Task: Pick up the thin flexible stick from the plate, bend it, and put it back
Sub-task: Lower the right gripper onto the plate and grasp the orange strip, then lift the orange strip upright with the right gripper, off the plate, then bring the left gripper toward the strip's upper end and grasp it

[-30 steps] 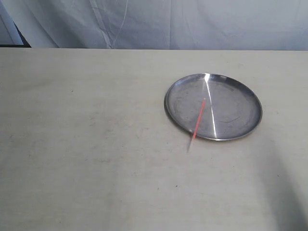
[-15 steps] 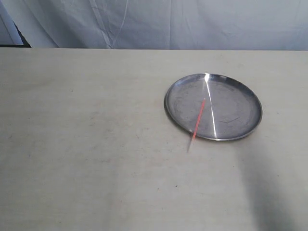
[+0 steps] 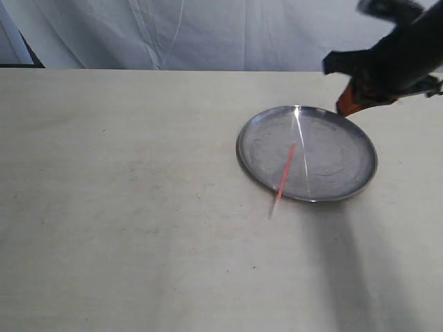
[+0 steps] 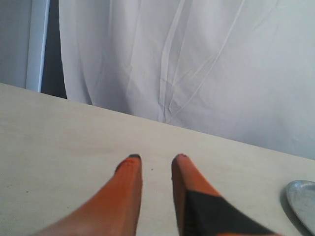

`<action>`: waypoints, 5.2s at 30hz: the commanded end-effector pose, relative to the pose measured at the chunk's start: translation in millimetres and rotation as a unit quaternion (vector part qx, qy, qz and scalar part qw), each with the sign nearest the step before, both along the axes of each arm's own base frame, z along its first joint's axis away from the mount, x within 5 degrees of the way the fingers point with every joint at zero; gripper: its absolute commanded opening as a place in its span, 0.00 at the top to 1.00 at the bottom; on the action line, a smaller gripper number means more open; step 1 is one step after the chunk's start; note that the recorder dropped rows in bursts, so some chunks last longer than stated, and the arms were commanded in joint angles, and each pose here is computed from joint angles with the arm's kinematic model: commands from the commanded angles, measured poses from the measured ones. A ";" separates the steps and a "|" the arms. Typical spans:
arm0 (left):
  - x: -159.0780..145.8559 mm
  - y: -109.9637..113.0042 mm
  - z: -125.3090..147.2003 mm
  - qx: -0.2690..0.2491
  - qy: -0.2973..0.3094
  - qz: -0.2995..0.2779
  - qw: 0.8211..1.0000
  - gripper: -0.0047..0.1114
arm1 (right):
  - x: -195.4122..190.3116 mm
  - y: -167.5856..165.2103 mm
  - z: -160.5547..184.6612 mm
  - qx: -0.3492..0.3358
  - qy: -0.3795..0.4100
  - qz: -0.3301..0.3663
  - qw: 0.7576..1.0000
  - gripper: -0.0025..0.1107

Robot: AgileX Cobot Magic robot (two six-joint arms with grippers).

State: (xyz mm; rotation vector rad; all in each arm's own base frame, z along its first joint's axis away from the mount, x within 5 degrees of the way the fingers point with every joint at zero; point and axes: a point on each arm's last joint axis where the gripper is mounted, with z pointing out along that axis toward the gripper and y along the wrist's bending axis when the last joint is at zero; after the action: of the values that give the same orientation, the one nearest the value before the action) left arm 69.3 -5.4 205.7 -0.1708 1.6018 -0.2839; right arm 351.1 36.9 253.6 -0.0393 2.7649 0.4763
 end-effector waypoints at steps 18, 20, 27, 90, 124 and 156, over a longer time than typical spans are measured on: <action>-0.6 -0.1 2.3 0.003 -0.009 -0.001 1.000 0.76 | 32.1 86.6 -94.0 -0.093 0.120 -0.048 0.987 0.52; -0.6 -0.1 2.3 0.003 -0.009 -0.001 1.000 0.76 | 32.7 86.7 -101.5 -0.094 0.131 -0.058 0.985 0.52; -0.6 -0.1 2.3 0.003 -0.009 -0.001 1.000 0.76 | 35.8 84.7 -121.1 -0.106 0.148 -0.096 0.979 0.52; -11.8 -31.2 48.3 -0.124 -0.132 -0.198 0.963 0.76 | -218.6 31.9 18.0 0.074 -0.171 0.043 0.981 0.98; 90.5 -163.9 74.5 -0.352 0.234 -0.599 0.680 0.76 | -248.3 56.9 46.3 0.306 -0.182 0.101 0.929 0.98; 113.6 -232.9 75.2 -0.247 0.224 -0.589 0.736 0.83 | -215.1 72.3 20.4 0.282 -0.160 0.176 0.929 0.98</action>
State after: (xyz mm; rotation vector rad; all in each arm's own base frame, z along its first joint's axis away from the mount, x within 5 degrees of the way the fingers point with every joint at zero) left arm 181.5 -235.0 272.4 0.4235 1.9314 -1.7835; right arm 136.5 109.2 275.1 -0.4278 2.2138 1.2182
